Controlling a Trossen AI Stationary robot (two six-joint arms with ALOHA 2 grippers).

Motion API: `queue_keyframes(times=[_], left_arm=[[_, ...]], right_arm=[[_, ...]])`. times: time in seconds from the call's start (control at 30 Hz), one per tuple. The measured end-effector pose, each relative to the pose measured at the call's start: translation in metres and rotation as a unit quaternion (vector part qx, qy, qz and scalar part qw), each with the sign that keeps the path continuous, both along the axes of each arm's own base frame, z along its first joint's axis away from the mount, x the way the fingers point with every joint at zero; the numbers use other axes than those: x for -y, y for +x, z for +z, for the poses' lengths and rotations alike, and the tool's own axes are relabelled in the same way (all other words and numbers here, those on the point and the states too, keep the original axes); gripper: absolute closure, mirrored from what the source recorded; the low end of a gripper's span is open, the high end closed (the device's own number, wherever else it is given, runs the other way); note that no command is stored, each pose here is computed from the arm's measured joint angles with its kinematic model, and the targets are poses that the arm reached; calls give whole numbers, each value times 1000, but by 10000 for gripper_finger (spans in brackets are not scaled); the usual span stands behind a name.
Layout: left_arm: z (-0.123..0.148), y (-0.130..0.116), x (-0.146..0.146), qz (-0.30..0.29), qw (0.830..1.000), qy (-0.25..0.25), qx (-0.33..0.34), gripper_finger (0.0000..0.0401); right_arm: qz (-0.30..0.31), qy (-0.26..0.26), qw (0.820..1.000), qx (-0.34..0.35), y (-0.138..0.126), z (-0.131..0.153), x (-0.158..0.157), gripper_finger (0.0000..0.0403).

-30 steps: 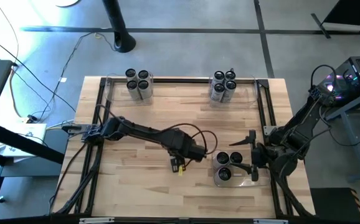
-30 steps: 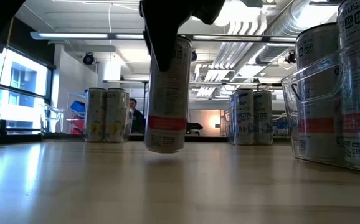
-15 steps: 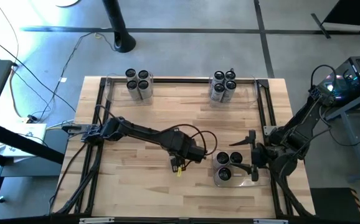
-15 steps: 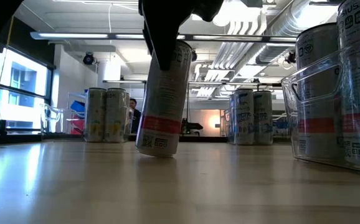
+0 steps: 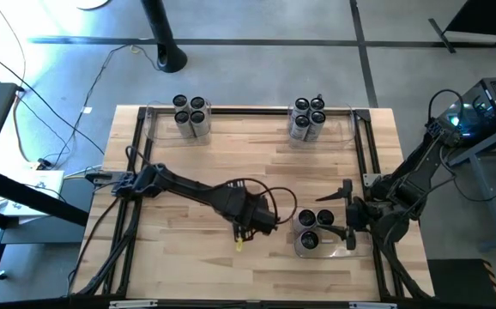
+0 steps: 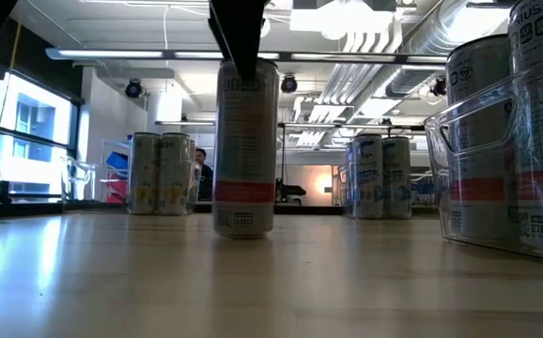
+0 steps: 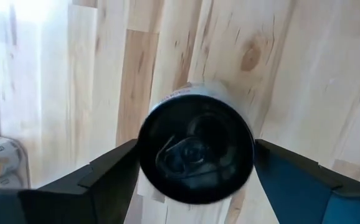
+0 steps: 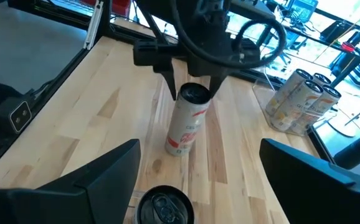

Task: Sort soda cans
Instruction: Put the white-pink soda can into the bottom right transparent bin

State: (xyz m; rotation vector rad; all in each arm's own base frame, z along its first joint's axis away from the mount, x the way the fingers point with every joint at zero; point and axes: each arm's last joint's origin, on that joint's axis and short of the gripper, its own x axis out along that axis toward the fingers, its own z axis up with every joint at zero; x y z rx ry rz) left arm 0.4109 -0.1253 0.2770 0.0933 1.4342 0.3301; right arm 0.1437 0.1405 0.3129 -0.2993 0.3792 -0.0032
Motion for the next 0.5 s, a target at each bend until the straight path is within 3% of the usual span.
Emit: queue_keyframes(times=[0.3, 0.5], left_arm=[[38, -22, 11, 24, 996, 39, 80, 102], [65, -52, 13, 55, 984, 87, 148, 102]], right_arm=[[6, 2, 1000, 21, 5, 4, -4, 77], [37, -2, 999, 15, 31, -1, -6, 77]])
